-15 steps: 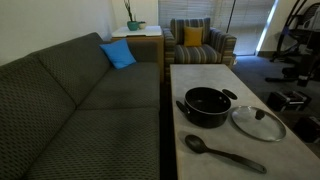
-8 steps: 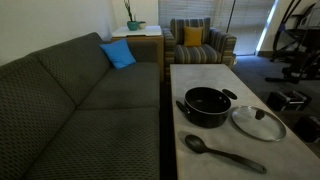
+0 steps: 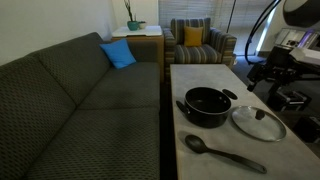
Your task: Pick up the glass lid from the table and put it on the black pot.
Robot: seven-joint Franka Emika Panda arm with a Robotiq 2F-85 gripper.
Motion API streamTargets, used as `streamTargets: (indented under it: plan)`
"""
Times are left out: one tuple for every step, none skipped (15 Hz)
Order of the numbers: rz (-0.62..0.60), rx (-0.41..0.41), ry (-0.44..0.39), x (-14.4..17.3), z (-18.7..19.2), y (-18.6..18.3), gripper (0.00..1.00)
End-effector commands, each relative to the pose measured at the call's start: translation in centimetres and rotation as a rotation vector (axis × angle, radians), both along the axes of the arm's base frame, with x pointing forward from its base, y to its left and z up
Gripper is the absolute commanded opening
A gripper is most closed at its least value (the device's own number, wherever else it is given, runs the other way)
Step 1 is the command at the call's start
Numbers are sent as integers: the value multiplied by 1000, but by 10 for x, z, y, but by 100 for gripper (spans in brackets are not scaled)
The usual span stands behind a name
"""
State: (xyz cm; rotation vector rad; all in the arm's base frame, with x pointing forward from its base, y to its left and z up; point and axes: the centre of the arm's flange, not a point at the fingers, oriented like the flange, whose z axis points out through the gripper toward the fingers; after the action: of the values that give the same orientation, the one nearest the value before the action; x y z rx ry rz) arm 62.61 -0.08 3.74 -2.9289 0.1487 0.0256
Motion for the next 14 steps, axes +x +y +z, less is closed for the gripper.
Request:
streamTargets:
  plan:
    - [-8,2,2,1,-6,-1,100]
    - [-25,-29,6,5,-7,1,100]
    - [-148,-58,1,13,-9,1,100]
    - [-205,-56,-5,19,-10,-4,100]
    - [-264,-59,-12,26,-14,-13,100]
    - [-321,-63,-16,28,-20,-11,100]
    - [-376,-64,-18,33,-28,-13,100]
    - [-435,-65,-21,35,-37,-12,100]
    - [-493,-69,-21,38,-50,-15,100]
    - [-550,-78,-19,40,-62,-16,100]
    - [-606,-87,-21,40,-78,-19,100]
    - [-662,-96,-16,40,-92,-21,100]
    - [-717,-112,-16,40,-104,-23,100]
    - [-771,-132,-15,40,-117,-29,100]
